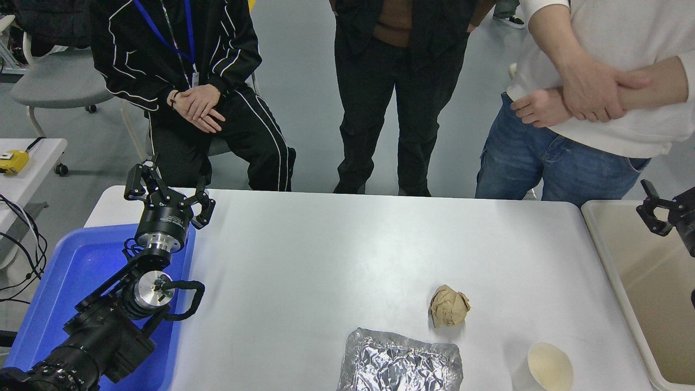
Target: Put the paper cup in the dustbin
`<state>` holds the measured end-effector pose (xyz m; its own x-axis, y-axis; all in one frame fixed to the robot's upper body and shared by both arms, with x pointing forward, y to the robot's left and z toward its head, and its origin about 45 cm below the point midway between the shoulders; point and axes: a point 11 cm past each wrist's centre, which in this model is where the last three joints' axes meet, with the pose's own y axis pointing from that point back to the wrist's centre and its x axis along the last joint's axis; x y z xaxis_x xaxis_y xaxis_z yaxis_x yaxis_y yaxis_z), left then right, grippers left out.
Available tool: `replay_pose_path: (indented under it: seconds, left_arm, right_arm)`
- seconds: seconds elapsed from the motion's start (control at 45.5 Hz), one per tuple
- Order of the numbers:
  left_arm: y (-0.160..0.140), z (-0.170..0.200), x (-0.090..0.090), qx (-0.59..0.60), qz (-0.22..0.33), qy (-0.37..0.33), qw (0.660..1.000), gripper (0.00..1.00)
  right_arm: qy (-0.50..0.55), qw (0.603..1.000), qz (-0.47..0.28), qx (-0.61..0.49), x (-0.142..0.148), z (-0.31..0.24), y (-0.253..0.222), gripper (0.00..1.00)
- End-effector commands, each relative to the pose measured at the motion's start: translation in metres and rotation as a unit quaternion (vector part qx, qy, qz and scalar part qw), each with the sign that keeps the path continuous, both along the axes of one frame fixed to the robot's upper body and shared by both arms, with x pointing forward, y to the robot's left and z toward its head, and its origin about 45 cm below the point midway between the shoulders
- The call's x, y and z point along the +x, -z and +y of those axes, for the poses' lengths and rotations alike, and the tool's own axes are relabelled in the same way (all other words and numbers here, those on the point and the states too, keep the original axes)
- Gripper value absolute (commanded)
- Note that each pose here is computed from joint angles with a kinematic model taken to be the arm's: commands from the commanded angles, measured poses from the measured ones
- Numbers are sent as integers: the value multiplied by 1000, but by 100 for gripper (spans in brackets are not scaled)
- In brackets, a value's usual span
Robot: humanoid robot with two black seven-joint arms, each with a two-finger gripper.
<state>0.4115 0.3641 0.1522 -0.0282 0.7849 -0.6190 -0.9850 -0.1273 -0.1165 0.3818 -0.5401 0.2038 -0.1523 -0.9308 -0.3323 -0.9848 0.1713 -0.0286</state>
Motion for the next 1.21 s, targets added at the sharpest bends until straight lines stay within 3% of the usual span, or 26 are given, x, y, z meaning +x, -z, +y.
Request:
replay_pose_path:
  seconds: [0.0,1.187]
  left_arm:
    - [0,0,0,0,0,0,1000,100]
    - [0,0,0,0,0,0,1000,100]
  right_arm:
    - [1,1000,0,0,-1,-1,0,100]
    - [-1,1000,-13,4,10,6,-8,100]
